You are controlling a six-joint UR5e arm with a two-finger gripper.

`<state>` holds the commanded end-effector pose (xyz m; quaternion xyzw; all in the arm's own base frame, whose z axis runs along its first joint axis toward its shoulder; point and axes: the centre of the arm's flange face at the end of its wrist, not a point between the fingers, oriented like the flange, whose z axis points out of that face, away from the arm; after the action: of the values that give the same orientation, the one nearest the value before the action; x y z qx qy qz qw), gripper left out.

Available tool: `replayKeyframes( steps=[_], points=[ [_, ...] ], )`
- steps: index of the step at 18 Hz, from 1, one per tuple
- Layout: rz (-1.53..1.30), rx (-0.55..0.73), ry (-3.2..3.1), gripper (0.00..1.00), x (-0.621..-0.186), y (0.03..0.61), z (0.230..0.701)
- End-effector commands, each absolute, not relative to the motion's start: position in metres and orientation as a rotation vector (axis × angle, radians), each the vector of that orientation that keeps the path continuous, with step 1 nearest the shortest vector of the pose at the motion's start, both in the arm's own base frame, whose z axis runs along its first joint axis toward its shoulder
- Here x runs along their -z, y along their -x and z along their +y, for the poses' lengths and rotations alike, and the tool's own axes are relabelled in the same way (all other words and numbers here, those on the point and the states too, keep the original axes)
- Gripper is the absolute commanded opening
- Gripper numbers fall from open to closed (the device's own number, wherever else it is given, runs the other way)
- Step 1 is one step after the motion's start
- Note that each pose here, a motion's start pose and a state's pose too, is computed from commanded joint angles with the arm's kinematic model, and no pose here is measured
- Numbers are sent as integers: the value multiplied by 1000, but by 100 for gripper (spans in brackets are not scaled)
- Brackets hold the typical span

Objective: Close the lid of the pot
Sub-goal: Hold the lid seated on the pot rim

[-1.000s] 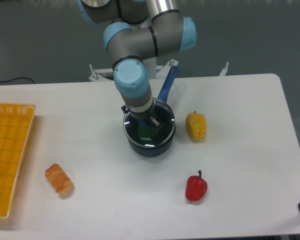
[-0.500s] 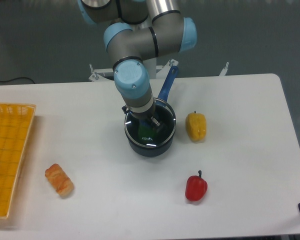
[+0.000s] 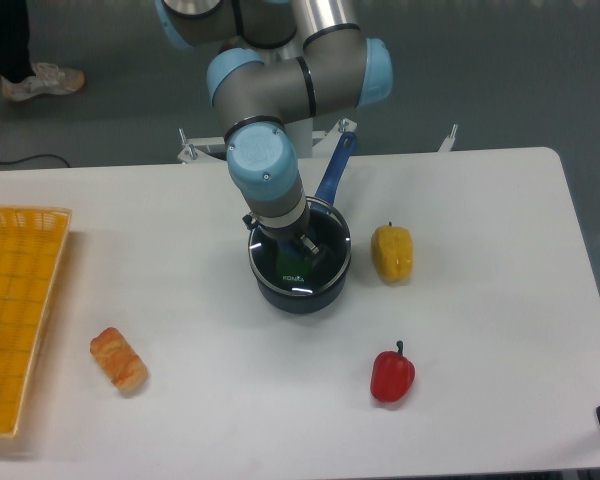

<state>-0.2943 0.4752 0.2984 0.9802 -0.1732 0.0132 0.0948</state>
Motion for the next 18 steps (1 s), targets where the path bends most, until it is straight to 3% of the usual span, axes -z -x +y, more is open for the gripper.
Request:
replayKeyframes(
  steps=[18],
  points=[
    [-514,-38,-2911,50,-300,296,476]
  ],
)
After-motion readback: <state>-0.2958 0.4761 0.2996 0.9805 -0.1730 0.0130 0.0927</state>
